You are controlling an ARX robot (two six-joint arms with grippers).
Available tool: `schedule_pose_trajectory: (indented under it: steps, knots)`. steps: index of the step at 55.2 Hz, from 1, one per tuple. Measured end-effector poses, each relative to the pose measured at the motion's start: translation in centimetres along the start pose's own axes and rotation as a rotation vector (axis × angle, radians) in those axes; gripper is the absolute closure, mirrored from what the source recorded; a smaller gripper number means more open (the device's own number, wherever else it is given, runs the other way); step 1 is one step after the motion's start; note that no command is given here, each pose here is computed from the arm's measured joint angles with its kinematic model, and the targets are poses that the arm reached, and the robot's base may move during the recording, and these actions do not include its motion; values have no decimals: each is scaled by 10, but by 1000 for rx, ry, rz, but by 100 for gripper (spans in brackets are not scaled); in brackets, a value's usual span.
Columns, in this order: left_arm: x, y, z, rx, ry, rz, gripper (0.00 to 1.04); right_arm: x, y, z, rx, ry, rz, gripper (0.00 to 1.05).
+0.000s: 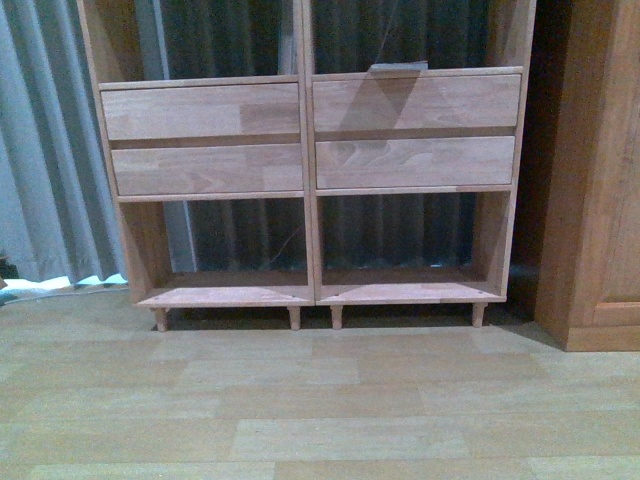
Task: Organize books on shelf
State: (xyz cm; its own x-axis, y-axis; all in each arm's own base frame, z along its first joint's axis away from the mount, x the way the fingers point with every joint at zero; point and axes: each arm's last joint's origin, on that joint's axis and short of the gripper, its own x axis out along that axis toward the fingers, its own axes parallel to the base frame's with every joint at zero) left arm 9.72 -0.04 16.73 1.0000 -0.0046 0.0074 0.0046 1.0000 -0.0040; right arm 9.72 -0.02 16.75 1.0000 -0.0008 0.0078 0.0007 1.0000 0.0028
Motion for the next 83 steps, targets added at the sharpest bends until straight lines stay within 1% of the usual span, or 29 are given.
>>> schedule_pose_trajectory:
  steps: [83]
  knots:
    - [0, 0, 0, 0, 0, 0, 7, 0, 0, 0, 0, 0, 0, 7]
